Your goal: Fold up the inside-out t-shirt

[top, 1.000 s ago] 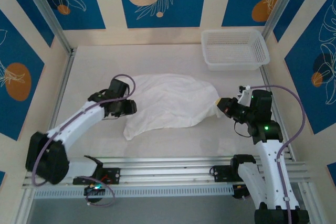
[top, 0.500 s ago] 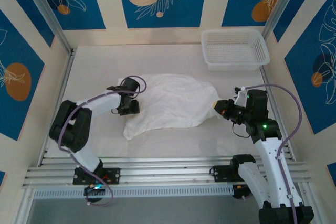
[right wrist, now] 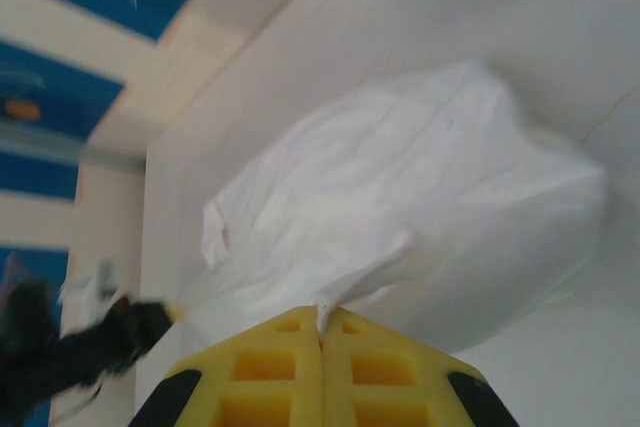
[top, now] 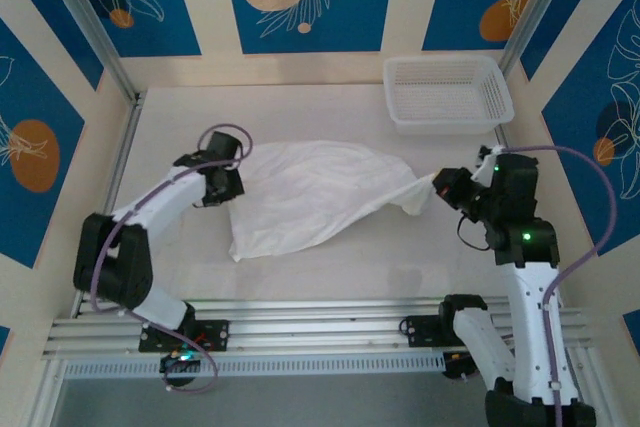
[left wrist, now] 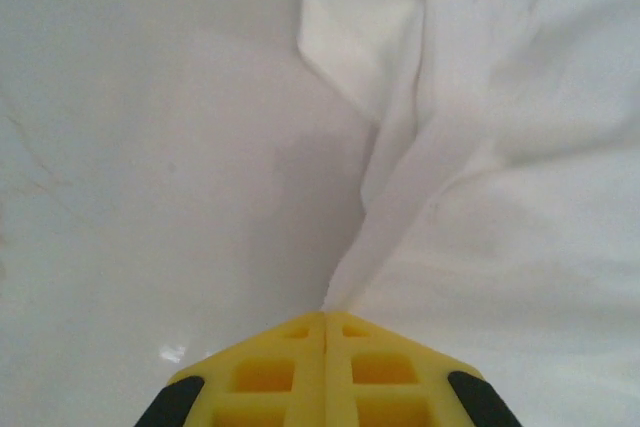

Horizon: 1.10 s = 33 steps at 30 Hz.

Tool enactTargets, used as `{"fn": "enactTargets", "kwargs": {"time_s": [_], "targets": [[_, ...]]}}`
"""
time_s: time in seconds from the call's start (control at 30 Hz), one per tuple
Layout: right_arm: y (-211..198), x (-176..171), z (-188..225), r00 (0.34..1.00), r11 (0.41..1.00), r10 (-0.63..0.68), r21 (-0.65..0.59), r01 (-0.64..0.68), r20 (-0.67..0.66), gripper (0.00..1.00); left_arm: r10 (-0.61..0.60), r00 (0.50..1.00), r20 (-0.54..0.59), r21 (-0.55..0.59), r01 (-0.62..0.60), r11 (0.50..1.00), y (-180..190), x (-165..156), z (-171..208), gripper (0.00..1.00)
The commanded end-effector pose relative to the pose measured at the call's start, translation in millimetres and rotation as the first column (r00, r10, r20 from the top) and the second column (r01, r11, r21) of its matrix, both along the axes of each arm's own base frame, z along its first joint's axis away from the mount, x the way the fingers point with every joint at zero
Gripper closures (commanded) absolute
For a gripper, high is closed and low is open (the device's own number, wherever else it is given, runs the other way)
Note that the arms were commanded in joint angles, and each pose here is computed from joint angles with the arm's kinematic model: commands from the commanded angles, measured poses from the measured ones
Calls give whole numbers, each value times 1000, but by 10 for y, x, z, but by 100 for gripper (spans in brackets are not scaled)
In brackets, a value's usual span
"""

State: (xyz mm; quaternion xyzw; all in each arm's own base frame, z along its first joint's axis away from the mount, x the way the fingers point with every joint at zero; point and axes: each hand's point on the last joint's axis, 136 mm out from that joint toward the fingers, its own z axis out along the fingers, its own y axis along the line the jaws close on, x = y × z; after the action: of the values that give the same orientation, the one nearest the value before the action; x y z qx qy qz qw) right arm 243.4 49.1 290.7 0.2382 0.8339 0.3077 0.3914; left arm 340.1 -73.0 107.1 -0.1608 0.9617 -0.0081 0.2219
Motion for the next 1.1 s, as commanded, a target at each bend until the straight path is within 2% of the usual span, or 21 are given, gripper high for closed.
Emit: {"fn": "enactTargets", "kwargs": {"time_s": [0.0,0.17,0.37,0.5,0.63,0.73,0.87,1.0,1.07], "targets": [[-250,0,231,992,992,-124,25,123,39,100,40,995,89,-58,-35,998,174,40,449,100],[-174,48,150,997,993,-70,99,68,14,100,109,986,127,-163,-87,983,302,70,564,100],[-166,18,-66,997,992,-67,104,71,-45,100,136,987,83,-229,-114,967,256,279,254,98],[-217,6,-139,993,991,-94,88,100,-74,100,144,988,56,-221,-128,967,265,510,-44,95],[-107,38,-122,997,991,-28,131,37,-72,100,133,991,18,-182,-128,975,306,587,-144,86],[-15,59,-92,997,989,35,147,-25,-62,100,143,989,43,-154,-135,979,374,471,30,76],[52,91,-107,996,988,71,139,-63,-54,100,122,992,21,-76,-120,990,382,115,201,70],[107,133,-142,994,987,89,137,-80,-57,100,58,998,-36,-20,-58,998,240,-291,100,69],[145,149,-163,993,987,102,132,-93,-62,100,62,996,-67,-10,-63,998,229,-475,-27,68]]}}
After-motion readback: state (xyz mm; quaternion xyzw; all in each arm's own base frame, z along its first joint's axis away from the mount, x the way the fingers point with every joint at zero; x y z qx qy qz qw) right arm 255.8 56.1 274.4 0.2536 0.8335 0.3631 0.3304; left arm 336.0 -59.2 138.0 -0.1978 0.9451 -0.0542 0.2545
